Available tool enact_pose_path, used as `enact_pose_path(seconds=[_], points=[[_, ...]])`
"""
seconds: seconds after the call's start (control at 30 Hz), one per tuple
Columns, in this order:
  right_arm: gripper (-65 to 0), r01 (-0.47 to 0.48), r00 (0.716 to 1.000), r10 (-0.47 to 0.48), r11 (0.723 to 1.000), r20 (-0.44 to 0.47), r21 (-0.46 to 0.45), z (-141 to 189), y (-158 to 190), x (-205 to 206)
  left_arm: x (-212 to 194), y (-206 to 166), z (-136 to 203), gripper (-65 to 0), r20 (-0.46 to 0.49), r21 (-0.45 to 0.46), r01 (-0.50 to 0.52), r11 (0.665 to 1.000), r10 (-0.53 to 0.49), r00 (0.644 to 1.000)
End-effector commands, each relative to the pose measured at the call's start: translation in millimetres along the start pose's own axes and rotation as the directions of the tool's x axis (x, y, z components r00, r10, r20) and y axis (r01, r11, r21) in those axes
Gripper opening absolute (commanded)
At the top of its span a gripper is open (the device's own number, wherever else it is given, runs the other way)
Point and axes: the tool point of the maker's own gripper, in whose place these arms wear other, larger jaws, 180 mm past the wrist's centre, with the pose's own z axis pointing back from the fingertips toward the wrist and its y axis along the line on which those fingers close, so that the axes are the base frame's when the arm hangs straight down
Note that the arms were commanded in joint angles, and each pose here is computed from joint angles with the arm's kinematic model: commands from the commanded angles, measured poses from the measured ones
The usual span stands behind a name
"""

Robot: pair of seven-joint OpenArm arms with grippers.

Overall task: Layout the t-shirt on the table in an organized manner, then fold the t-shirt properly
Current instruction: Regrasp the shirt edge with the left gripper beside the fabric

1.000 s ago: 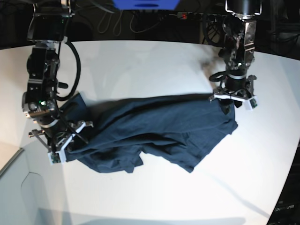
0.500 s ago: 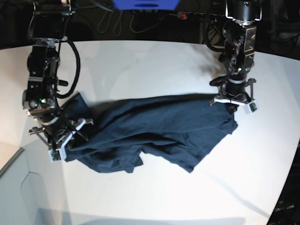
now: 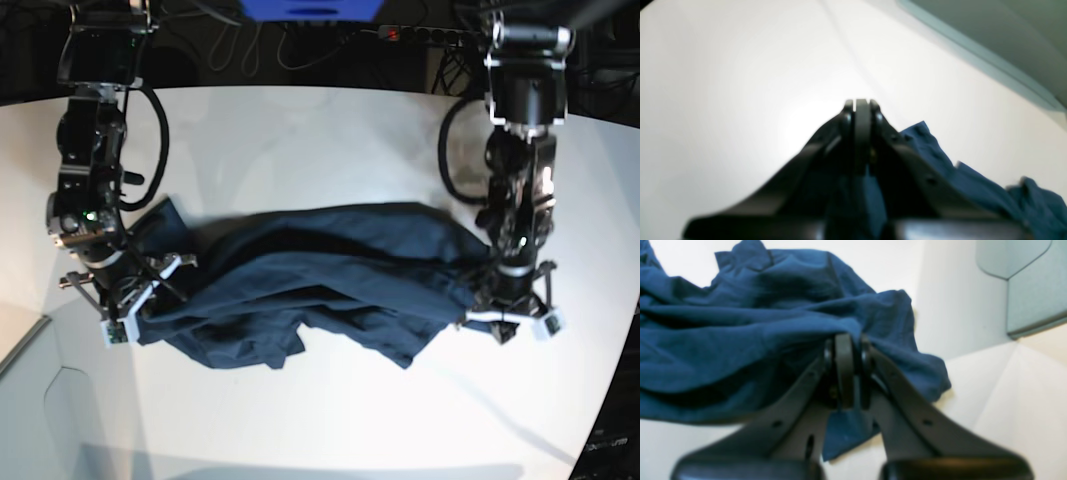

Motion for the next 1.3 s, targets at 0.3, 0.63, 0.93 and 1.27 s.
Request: enact_pose_path(seconds=[0.3, 0.63, 0.93, 1.27], points=[[-65.0, -0.001, 0.998, 0.002, 1.000, 0.061, -0.007, 1.9, -4.2, 19.9, 14.3, -16.4, -44.8, -32.2, -0.014, 0.025, -0.036, 0.999, 0.036, 0.999], [-65.0, -0.001, 0.998, 0.001, 1.000, 0.060, 0.001, 1.4, -0.3, 19.5, -14.3, 4.0, 24.9, -27.0, 0.016, -0.006, -0.005, 1.000, 0.005, 1.000], [-65.0, -0.001, 0.999, 0.001, 1.000, 0.045, 0.004, 2.3, 1.2, 12.0, -58.0, 26.8, 19.6, -27.0, -0.098, 0.061, -0.002, 0.998, 0.008, 0.995], [-65.0, 0.002, 1.000, -0.003, 1.000, 0.022, 0.005, 4.0, 1.8, 0.5, -56.3, 23.0, 11.3, -27.0, -0.106, 0.061, -0.007, 0.998, 0.014, 0.994]])
